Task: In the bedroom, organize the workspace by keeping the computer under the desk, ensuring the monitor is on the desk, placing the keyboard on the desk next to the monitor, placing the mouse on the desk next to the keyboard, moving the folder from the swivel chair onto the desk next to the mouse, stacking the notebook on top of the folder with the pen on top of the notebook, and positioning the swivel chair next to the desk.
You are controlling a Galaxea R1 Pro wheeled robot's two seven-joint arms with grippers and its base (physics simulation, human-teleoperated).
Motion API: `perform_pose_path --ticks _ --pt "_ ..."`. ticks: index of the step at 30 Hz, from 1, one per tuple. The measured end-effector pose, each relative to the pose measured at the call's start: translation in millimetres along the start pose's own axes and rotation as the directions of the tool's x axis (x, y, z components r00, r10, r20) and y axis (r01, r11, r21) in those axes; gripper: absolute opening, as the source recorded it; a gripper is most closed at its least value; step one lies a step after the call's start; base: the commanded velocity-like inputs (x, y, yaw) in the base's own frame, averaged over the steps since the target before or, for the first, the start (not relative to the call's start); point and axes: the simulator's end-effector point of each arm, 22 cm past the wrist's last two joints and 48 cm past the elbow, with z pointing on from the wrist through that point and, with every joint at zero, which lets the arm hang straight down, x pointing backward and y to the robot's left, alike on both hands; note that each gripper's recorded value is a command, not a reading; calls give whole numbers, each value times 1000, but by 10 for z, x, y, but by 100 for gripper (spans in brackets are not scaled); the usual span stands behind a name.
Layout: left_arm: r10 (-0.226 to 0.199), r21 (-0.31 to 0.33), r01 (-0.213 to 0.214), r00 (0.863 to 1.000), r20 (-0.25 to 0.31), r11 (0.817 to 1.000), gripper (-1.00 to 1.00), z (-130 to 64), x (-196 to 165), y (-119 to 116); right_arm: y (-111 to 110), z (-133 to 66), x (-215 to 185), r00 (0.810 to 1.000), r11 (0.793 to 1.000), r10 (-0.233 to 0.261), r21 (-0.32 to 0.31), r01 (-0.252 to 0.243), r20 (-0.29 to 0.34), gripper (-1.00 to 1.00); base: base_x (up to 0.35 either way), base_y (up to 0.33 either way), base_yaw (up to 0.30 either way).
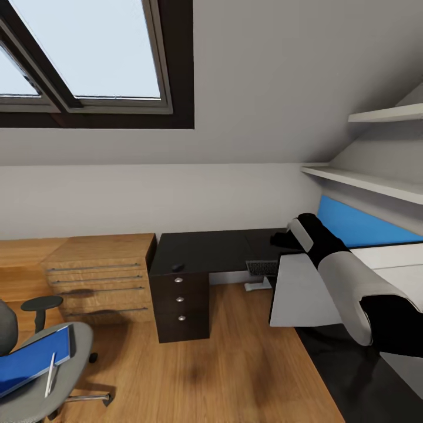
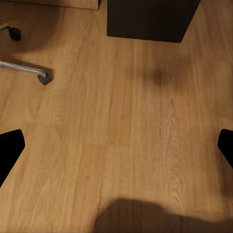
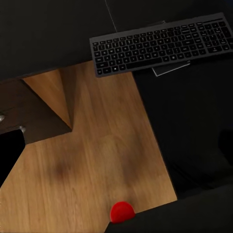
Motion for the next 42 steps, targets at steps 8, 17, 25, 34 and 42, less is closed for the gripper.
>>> perform_pose_path --ticks 8,17,25,34,42 --pt "0 0 0 1000 0 1000 100 0 0 1 -1 1 -1 1000 1000 1 0 -1 0 100 -32 -26 0" --pt "0 0 0 1000 2 1000 100 -1 -4 1 16 -5 -2 1000 1000 3 -5 -3 0 100 -48 -44 0" --pt "0 0 0 1000 2 1000 100 0 -5 0 23 -8 -7 1000 1000 2 -6 -2 1 100 -89 -72 0" --pt "1 1 -1 1000 3 1000 100 -2 -5 -2 4 -13 -6 1000 1000 -9 5 9 1 100 -29 -25 0" --pt "1 1 -1 1000 2 1000 100 1 -4 -3 65 -1 18 1000 1000 -16 -1 16 -4 100 -43 -1 0"
